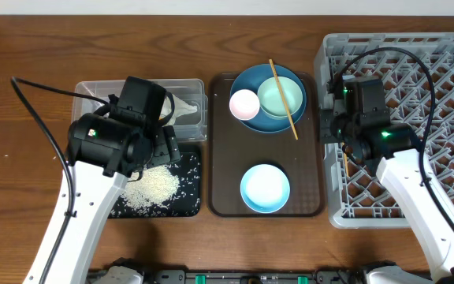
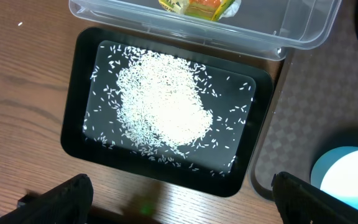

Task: Sort waste into correct bins and load items into the dishwasher rack
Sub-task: 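Move the right gripper back to the second chopstick in the bowl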

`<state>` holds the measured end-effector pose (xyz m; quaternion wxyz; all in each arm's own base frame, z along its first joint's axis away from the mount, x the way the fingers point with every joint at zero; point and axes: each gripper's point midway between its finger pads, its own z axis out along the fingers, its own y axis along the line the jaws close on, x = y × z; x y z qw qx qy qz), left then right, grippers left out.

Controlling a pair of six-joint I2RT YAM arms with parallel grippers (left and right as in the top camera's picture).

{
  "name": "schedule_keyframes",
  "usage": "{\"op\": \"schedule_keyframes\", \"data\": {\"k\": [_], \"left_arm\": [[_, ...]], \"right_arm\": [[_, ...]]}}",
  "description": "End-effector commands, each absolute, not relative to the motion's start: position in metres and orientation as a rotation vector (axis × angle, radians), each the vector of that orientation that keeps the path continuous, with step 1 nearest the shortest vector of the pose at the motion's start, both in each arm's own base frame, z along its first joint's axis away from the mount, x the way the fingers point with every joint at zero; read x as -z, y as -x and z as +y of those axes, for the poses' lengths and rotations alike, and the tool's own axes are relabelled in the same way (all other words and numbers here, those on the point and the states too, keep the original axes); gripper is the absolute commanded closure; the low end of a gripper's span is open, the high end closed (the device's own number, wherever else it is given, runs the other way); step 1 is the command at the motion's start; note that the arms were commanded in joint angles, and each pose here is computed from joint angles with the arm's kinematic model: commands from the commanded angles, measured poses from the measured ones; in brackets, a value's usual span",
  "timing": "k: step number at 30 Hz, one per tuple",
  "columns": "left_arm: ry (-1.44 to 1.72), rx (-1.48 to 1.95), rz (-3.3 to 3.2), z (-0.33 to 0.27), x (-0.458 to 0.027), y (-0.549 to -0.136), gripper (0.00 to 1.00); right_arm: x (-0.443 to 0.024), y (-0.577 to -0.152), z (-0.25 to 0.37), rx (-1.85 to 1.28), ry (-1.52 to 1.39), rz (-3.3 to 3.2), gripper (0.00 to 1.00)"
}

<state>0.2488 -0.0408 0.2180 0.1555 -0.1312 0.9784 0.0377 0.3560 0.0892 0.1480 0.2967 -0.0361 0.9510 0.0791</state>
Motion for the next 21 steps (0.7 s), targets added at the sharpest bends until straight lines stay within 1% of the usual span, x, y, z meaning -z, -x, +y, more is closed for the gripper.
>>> {"op": "schedule_keyframes", "data": {"k": [1, 14, 21], "left_arm": [[0.377, -0.138, 2.803, -0.037, -0.217, -0.249, 0.05], [0.377, -0.137, 2.804, -0.037, -0.217, -0.249, 0.05], [0.377, -0.137, 2.804, -0.037, -0.217, -0.249, 0.05]], "right_arm": [[-0.156, -0.360, 0.093, -0.235, 0.107, 2.506, 0.66], [-0.142, -0.361, 0.120, -0.265, 0.197, 2.481, 0.66], [-0.109, -0.364, 0.132, -0.256, 0.237, 2.553, 0.66]]}}
